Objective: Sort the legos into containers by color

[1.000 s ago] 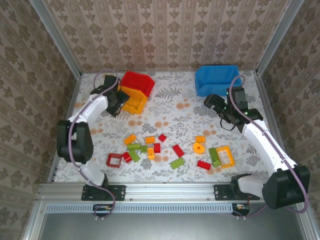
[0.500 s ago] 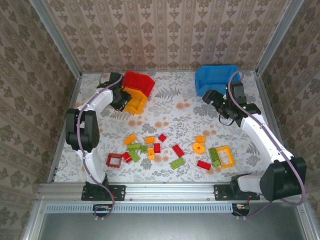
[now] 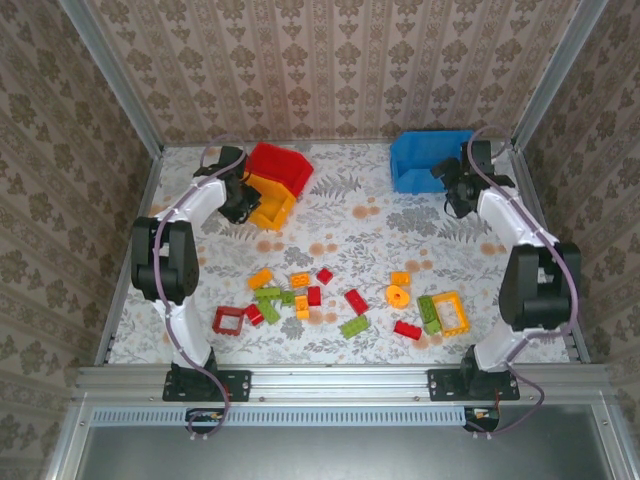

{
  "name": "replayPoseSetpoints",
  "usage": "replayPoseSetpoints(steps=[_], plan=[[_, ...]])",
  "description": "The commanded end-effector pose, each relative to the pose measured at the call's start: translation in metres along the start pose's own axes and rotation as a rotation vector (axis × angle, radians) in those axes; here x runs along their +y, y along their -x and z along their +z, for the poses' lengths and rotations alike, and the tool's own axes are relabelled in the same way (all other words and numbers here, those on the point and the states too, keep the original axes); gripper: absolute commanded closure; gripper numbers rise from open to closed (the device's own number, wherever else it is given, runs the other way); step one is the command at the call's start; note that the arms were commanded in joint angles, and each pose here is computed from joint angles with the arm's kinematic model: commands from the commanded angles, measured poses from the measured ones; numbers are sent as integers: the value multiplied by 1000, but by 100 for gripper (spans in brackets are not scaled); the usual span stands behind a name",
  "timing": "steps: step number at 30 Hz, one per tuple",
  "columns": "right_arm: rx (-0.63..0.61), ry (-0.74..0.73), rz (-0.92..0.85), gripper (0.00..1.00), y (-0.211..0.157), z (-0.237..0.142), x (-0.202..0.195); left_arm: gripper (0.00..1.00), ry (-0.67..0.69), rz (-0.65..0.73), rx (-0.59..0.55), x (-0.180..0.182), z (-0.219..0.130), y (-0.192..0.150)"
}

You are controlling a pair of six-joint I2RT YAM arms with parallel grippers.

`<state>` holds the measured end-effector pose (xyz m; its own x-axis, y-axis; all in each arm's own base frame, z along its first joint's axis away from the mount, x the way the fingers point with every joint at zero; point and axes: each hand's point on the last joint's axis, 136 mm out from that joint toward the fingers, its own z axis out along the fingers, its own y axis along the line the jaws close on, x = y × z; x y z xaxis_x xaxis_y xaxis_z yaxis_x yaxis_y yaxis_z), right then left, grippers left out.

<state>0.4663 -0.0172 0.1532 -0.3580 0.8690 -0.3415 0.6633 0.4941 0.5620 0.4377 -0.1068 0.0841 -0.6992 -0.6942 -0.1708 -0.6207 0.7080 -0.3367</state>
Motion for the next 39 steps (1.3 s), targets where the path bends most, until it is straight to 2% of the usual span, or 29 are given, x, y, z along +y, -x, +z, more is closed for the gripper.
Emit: replayPoseSetpoints(steps=[1,5,8,12,17,24,27,29,34,39], plan=[[-40,27,84,8,25,14,21,77,37,63,16,13,-11,-5],[-26,-15,112,9,35,40,22,80,34,94,25,13,-13,-6],[-18,-44,126,10,42,59,20,87,21,129,35,9,-14,-7],[18,-109,148,17,45,80,10,90,30,189,44,6,-15,-6],[44,-151,138,31,46,93,2,98,26,287,43,-3,-19,-4],[88,-230,92,66,39,99,-11,100,43,449,50,-15,-20,-10],[71,-264,18,84,41,91,-16,100,31,491,56,-19,-20,-13],[59,-271,-70,92,44,83,-13,100,12,523,61,-24,-19,-15],[68,-237,-344,100,41,63,1,100,-31,658,75,-34,-20,-21],[137,-124,-587,100,13,46,11,100,-11,787,87,-31,-22,-21]])
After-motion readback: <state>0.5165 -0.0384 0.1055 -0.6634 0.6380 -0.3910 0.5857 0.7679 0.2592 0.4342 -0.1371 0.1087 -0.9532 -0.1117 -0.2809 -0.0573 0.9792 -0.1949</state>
